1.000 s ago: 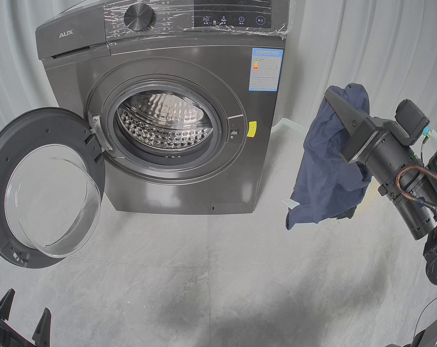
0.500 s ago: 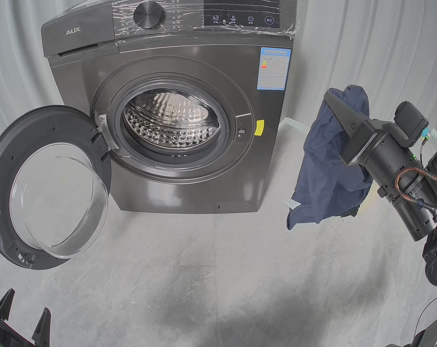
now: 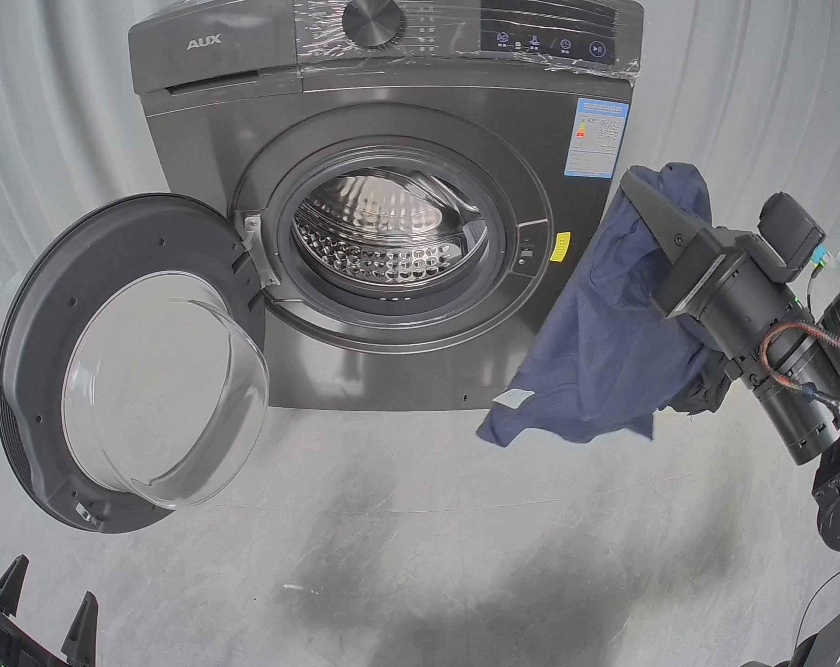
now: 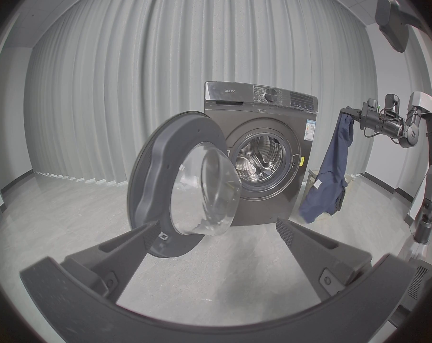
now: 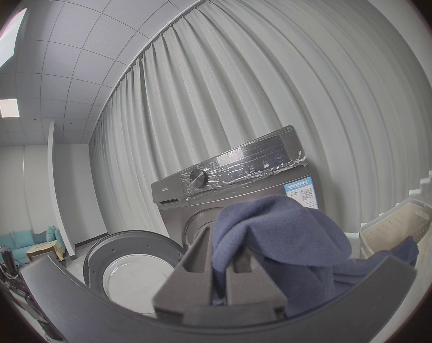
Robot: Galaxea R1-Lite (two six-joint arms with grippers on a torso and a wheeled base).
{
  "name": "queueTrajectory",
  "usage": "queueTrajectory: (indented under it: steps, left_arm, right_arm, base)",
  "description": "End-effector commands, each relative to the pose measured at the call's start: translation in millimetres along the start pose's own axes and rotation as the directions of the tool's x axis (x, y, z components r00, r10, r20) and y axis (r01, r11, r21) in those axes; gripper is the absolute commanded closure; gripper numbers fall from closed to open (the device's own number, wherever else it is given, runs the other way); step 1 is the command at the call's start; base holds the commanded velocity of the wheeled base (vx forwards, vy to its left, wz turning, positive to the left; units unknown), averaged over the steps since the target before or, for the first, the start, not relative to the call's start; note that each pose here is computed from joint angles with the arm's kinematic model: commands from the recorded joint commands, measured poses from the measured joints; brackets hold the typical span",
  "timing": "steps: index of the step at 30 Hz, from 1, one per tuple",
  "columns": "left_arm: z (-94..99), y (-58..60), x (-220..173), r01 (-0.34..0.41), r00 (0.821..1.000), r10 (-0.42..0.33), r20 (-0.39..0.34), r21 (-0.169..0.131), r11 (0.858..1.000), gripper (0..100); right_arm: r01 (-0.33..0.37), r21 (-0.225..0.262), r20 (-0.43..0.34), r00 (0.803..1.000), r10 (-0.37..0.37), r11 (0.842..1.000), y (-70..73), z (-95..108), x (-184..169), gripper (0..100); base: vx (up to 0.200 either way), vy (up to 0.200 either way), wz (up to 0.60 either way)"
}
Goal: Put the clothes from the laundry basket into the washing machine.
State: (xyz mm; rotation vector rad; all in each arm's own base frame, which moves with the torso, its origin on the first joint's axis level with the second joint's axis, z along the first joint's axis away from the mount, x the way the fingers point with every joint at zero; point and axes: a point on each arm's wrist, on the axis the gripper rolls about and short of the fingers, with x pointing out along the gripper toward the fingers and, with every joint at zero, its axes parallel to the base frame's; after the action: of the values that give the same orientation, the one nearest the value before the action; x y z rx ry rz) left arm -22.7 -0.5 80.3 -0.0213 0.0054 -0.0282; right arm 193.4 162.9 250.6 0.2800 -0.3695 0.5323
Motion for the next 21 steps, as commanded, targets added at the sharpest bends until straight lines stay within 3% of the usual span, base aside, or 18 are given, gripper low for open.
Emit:
queueTrajectory:
  steps: [1, 8, 15, 21]
  left_arm:
    - [-4.4, 0.1, 0, -0.001, 1.000, 0.001, 0.002, 0.000, 1.000, 0]
    - [-4.4, 0.1, 0, -0.001, 1.000, 0.001, 0.002, 0.000, 1.000, 0]
    - [-4.4, 0.1, 0, -0.001, 1.000, 0.001, 0.002, 0.000, 1.000, 0]
    - [-4.4, 0.1, 0, -0.001, 1.000, 0.001, 0.002, 0.000, 1.000, 0]
  right_arm:
    - [-0.001, 0.001, 0.005, 1.000, 0.001, 1.000, 0.5, 0, 1, 100]
    - [0.016, 0.000, 0.020, 1.000, -0.016, 1.000, -3.0, 4, 4, 100]
    - [0.084, -0.032, 0.017, 0.996, -0.083, 0.996, -21.9, 2, 8, 100]
    - [0.083, -0.032, 0.010, 0.997, -0.083, 0.996, -21.7, 0, 9, 100]
  base:
    - [0.000, 0.000, 0.00]
    - [0.000, 0.000, 0.00]
    - [0.000, 0.000, 0.00]
    - [0.000, 0.000, 0.00]
